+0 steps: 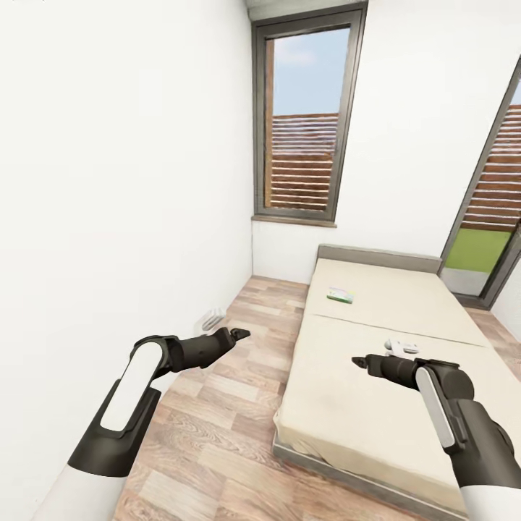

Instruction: Put all the toys in the child's room - the three board games (two on the bed and one on the table), the two jigsaw puzzles on the table, and the tennis ball on the table - inside the toy box on the table in the child's room.

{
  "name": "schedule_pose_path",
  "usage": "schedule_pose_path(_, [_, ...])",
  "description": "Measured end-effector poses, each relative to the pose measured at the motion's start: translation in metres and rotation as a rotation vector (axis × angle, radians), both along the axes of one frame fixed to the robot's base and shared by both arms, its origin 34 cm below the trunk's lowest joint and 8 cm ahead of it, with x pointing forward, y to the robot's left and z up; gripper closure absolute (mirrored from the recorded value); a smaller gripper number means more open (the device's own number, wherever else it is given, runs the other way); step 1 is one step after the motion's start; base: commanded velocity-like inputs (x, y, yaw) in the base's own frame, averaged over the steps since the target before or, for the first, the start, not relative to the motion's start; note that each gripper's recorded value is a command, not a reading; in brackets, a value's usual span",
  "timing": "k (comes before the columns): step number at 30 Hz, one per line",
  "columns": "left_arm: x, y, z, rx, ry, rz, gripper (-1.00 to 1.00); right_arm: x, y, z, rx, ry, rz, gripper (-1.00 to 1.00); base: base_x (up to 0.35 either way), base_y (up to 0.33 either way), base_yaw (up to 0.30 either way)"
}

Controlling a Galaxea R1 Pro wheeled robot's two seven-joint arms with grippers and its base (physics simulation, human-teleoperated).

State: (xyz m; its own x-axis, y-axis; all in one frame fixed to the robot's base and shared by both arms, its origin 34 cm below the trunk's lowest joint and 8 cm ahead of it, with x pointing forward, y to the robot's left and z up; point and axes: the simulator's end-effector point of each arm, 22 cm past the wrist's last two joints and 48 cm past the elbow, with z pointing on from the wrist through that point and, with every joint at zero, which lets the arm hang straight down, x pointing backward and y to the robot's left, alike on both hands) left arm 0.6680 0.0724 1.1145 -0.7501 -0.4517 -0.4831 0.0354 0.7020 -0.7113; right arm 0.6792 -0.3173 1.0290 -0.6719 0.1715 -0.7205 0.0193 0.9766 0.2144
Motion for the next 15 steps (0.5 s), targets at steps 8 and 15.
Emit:
schedule_pose_path(8, [-0.0012,-0.0020,0.0021,-0.001,-0.006,-0.007,-1.00,-0.0031,0.0005,-0.0017,0.010,0.002,0.002,-1.00,0.037,0.010,-0.024])
schedule_pose_path(15, [-0.0019,-0.0032,0.0030,-0.001,-0.009,-0.011,-1.00,-0.0065,0.0027,-0.0021,0.021,0.000,0.006,-1.00,0.201,0.037,-0.037])
